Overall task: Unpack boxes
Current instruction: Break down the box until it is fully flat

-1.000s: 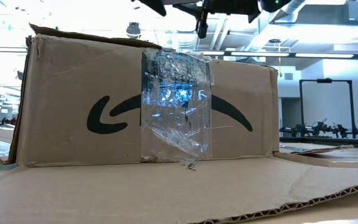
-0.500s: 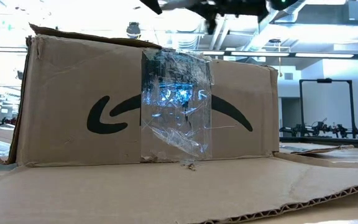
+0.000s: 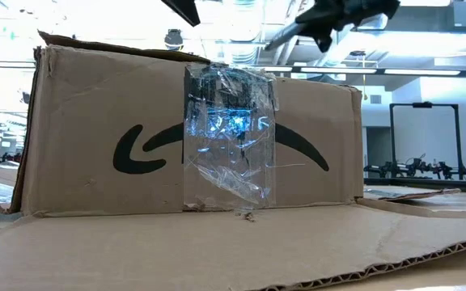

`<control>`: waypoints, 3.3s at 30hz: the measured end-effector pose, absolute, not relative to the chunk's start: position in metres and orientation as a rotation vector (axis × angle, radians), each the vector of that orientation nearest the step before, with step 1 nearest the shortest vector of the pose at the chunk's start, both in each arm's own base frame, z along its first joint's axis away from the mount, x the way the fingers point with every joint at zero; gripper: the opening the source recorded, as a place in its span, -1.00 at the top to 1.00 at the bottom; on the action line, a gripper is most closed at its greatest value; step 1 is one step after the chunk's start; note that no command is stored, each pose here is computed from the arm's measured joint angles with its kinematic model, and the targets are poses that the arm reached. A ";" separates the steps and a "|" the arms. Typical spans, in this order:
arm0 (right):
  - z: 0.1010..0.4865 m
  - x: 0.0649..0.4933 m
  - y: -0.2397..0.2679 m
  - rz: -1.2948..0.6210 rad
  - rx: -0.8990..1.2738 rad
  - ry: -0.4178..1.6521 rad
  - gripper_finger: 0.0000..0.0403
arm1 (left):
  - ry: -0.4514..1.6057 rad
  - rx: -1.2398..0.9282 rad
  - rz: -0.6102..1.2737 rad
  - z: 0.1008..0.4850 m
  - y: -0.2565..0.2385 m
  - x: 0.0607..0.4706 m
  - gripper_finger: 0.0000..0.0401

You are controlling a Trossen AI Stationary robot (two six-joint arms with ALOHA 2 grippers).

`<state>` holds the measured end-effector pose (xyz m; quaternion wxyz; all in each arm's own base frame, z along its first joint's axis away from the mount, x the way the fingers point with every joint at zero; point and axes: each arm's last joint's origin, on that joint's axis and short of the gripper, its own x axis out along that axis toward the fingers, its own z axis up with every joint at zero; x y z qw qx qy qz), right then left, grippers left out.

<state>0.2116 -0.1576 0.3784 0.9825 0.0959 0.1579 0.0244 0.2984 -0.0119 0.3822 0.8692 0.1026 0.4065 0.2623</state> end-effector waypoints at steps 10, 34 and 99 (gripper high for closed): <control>0.376 0.231 -0.126 0.212 0.142 0.339 0.43 | 0.586 0.103 0.538 0.373 -0.009 0.324 0.46; 0.375 0.248 -0.105 0.307 0.106 0.332 0.43 | 0.419 -0.064 0.254 0.378 0.046 0.350 -0.11; 0.361 0.279 -0.106 0.305 0.218 0.337 -0.42 | 0.893 -0.046 0.192 0.394 0.050 0.322 0.47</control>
